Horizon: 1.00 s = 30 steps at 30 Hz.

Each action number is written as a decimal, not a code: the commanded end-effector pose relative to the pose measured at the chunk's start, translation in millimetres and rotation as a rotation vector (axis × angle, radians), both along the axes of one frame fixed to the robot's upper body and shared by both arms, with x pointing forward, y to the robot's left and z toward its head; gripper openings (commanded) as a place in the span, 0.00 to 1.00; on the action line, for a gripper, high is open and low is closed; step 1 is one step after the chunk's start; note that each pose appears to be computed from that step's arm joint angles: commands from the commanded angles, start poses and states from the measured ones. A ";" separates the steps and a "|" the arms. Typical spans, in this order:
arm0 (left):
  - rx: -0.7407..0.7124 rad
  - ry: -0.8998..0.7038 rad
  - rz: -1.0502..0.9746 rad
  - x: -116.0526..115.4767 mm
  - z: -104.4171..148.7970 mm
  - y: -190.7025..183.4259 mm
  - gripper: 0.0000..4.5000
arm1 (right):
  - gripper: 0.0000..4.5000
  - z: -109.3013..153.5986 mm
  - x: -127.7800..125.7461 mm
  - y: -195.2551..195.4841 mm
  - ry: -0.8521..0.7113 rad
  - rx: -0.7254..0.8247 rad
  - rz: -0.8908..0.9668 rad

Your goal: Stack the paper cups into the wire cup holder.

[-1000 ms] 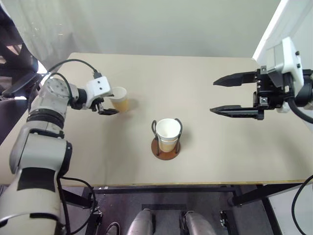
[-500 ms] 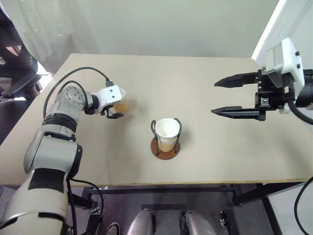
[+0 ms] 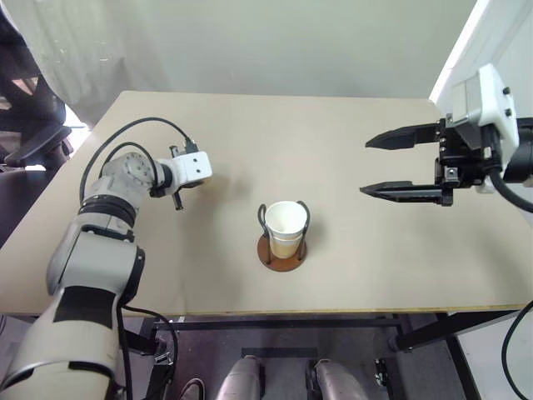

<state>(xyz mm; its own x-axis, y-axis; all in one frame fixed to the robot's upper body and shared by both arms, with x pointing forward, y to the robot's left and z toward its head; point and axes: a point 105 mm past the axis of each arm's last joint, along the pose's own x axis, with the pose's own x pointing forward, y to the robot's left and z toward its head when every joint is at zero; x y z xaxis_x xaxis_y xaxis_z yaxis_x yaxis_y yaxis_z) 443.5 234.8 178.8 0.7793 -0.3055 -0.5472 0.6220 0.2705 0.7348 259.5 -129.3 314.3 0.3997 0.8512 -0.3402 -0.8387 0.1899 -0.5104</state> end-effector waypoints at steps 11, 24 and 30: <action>-0.407 0.172 -0.624 -60.6 163.7 -91.4 0.01 | 0.76 10.0 -28.3 -17.5 -0.014 -0.021 0.043; -0.344 0.579 -1.146 -163.3 155.4 -172.1 0.01 | 0.76 17.8 -42.3 -11.4 -0.090 0.038 0.042; -0.180 0.609 -1.122 -154.9 129.7 -175.7 0.01 | 0.76 19.2 -49.1 -14.2 -0.114 0.041 0.000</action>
<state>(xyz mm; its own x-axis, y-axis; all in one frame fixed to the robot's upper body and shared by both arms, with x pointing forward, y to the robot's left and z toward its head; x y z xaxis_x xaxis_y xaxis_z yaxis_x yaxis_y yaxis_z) 291.2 58.4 299.3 -0.3148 -0.7607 -0.5676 0.8335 -0.5076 0.2180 219.3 -141.3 319.2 0.4036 0.8656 -0.2964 -0.8186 0.1970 -0.5396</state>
